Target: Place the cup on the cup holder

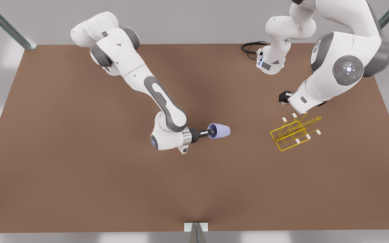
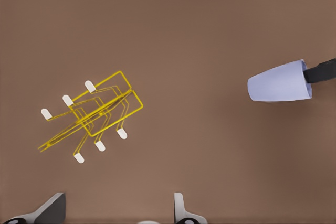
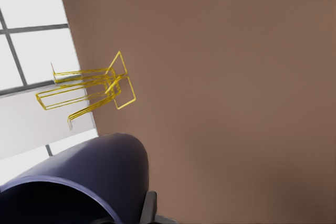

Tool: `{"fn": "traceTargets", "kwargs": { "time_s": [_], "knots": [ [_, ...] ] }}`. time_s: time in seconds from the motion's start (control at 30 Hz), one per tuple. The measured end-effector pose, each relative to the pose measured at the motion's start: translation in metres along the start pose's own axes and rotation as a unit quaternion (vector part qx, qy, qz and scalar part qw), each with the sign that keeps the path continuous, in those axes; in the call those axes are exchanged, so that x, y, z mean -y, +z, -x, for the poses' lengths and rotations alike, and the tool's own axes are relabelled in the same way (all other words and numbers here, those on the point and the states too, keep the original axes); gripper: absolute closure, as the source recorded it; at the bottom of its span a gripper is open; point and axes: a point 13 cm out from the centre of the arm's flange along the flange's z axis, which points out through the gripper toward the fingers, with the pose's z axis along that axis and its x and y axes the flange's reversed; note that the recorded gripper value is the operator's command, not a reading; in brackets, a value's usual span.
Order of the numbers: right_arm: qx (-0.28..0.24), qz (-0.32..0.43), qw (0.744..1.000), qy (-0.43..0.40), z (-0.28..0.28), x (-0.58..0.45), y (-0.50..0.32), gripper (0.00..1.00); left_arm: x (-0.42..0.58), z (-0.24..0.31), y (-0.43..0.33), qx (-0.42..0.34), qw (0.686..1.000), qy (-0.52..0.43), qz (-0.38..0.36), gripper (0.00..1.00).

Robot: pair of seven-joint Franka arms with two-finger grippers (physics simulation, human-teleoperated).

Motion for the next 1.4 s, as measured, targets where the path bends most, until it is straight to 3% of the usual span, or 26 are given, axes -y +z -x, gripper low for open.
{"fn": "traceTargets", "kwargs": {
  "time_s": [0.33, 0.8, 0.83, 0.87, 0.9, 1.23, 1.4],
  "knots": [
    [0.037, -0.031, 0.999, 0.015, 0.025, 0.047, 0.040, 0.79, 0.000, 0.010, 0.015, -0.013, 1.000, 0.000, 0.000, 0.00],
    [0.048, -0.046, 0.998, 0.021, 0.031, 0.077, 0.052, 0.79, 0.000, 0.018, 0.024, -0.017, 1.000, -0.001, -0.001, 0.00],
    [0.048, -0.047, 0.998, 0.020, 0.031, 0.078, 0.053, 0.75, 0.000, 0.018, 0.024, -0.017, 1.000, -0.001, -0.001, 0.00],
    [0.048, -0.047, 0.998, 0.020, 0.032, 0.078, 0.053, 0.08, 0.000, 0.018, 0.024, -0.016, 1.000, -0.001, -0.001, 0.00],
    [0.049, -0.048, 0.997, 0.019, 0.032, 0.079, 0.053, 0.00, 0.000, 0.019, 0.024, -0.016, 1.000, -0.001, -0.001, 0.00],
    [0.063, -0.062, 0.996, 0.014, 0.052, 0.090, 0.023, 0.00, 0.000, 0.017, 0.022, -0.014, 1.000, -0.001, -0.001, 0.00],
    [0.076, -0.109, 0.991, -0.011, 0.075, 0.113, -0.026, 0.00, 0.003, 0.017, 0.022, -0.014, 1.000, 0.001, -0.001, 0.00]
  ]
}}
